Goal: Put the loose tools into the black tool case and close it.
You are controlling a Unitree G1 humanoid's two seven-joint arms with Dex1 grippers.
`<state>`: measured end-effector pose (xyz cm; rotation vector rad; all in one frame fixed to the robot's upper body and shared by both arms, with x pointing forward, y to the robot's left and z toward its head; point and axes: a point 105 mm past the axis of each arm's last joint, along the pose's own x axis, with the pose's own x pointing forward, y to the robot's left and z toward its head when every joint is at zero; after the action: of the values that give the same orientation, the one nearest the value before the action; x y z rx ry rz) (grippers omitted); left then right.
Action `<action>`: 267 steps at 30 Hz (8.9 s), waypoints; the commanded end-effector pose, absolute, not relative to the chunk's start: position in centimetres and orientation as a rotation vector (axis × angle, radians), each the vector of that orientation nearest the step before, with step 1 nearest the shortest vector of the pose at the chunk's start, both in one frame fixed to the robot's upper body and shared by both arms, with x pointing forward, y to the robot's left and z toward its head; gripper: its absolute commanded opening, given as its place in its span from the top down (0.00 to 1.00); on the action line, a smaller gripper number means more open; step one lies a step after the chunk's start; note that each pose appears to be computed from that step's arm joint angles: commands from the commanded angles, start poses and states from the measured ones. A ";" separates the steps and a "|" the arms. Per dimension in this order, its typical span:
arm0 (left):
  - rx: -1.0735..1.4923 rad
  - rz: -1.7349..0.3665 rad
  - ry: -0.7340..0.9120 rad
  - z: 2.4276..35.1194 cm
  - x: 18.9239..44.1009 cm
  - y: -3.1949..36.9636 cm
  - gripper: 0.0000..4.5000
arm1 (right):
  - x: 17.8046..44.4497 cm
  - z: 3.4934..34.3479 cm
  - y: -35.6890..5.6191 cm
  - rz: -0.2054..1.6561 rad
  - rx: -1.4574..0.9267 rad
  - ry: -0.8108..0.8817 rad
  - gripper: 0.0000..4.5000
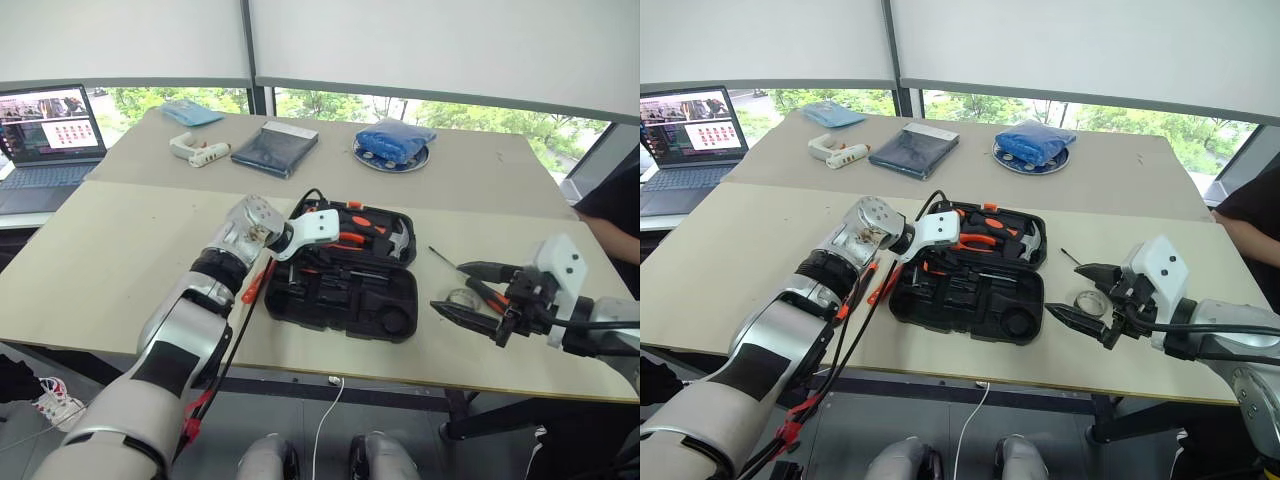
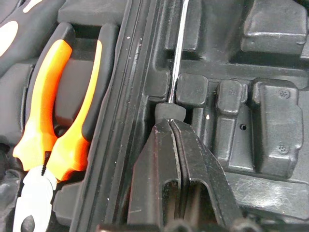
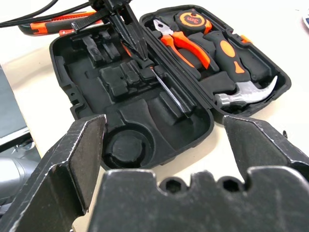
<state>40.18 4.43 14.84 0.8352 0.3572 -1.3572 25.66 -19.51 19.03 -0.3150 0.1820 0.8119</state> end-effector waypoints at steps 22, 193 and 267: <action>0.359 -1.630 0.029 25.1 31.6 9.4 0.01 | 30.7 13.1 -32.5 0.372 -0.314 0.426 0.00; 0.385 -0.683 0.829 11.7 36.6 16.4 0.58 | 25.4 21.8 -9.1 1.160 -0.218 0.024 0.00; 0.384 -1.428 0.454 15.3 38.3 10.1 0.99 | 24.7 19.1 -11.3 1.036 -0.176 0.156 0.00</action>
<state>38.21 10.11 14.80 0.3539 0.4464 -1.4160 24.83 -11.52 18.33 -0.1632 0.1956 1.0243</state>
